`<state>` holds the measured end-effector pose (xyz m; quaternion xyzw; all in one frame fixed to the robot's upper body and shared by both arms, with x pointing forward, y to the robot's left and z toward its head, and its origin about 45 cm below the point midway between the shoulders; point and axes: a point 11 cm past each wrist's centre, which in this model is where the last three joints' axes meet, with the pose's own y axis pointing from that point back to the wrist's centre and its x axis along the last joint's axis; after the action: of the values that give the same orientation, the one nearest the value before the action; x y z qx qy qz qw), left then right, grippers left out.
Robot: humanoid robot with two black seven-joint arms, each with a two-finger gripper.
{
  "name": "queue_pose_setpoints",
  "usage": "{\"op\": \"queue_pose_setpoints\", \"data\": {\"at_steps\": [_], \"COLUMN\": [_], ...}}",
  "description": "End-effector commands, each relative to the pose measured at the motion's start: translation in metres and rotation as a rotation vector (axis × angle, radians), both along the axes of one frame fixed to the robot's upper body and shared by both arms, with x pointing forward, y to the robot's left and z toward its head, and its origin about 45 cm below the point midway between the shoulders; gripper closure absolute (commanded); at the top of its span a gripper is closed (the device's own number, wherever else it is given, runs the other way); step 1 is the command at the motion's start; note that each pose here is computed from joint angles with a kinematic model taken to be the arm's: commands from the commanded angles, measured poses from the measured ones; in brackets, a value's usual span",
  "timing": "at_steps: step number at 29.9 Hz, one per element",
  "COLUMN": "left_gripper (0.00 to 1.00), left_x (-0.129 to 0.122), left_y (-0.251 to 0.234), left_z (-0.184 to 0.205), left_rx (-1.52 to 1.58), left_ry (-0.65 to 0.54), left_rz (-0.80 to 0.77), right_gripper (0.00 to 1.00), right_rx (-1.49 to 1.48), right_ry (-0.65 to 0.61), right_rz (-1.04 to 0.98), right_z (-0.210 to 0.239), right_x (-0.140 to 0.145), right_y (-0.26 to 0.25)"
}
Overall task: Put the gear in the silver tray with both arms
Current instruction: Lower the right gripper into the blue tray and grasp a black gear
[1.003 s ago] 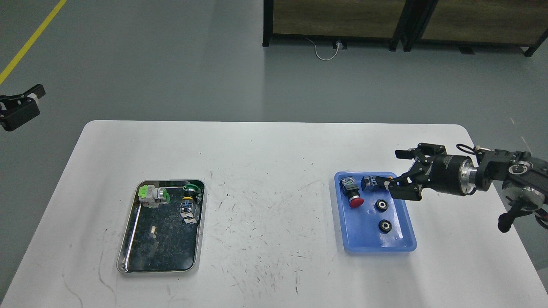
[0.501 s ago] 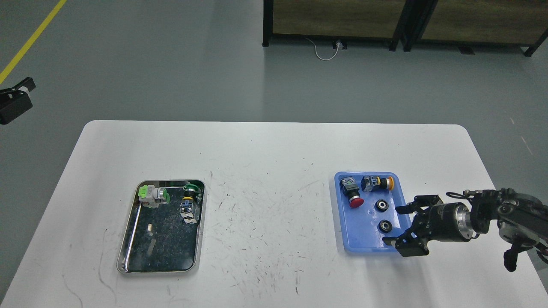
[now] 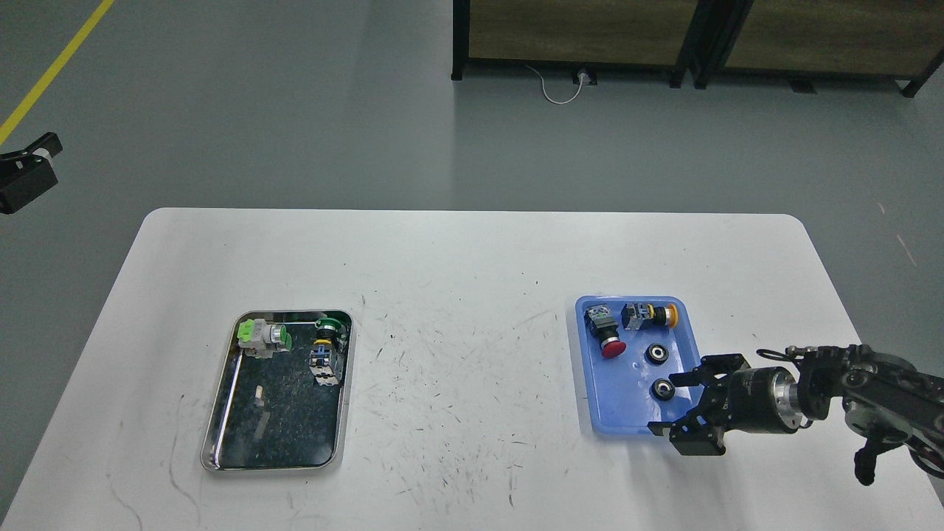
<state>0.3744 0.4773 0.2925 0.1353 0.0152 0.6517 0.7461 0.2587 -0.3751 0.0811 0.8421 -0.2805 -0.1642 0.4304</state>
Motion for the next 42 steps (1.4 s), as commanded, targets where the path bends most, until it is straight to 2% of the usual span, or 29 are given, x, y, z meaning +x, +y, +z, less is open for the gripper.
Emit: {"op": "queue_pose_setpoints", "data": {"at_steps": [1, 15, 21, 25, 27, 31, 39, 42], "left_gripper": [0.02, 0.02, 0.02, 0.02, 0.02, 0.02, 0.02, 0.02], "left_x": [0.000, 0.004, 0.004, 0.004, 0.004, 0.004, 0.004, 0.004], "left_y": [0.000, -0.003, -0.003, -0.002, -0.002, -0.002, -0.002, -0.002], "left_z": [0.001, 0.000, 0.000, 0.000, 0.000, 0.000, 0.000, 0.000], "left_rx": [0.001, -0.006, -0.007, -0.006, -0.006, -0.004, -0.004, -0.004], "left_ry": [-0.002, -0.009, -0.008, -0.008, -0.008, -0.007, -0.007, -0.007], "left_rz": [-0.001, -0.003, -0.003, -0.001, -0.001, 0.000, 0.000, 0.000], "right_gripper": [0.09, 0.09, 0.12, 0.18, 0.28, 0.39, 0.56, 0.59], "right_rx": [-0.016, -0.028, -0.024, -0.023, -0.023, -0.026, -0.026, -0.026], "right_ry": [-0.020, -0.028, -0.019, -0.011, -0.011, -0.008, -0.005, -0.005], "right_rz": [-0.030, -0.072, -0.070, -0.069, -0.069, -0.068, -0.067, -0.065], "right_z": [0.000, -0.015, -0.020, -0.021, -0.020, -0.019, -0.018, -0.018], "right_x": [0.004, 0.008, 0.007, 0.005, 0.005, 0.004, 0.004, 0.003], "right_y": [-0.006, -0.004, 0.000, 0.000, -0.002, -0.005, -0.005, -0.005]}}
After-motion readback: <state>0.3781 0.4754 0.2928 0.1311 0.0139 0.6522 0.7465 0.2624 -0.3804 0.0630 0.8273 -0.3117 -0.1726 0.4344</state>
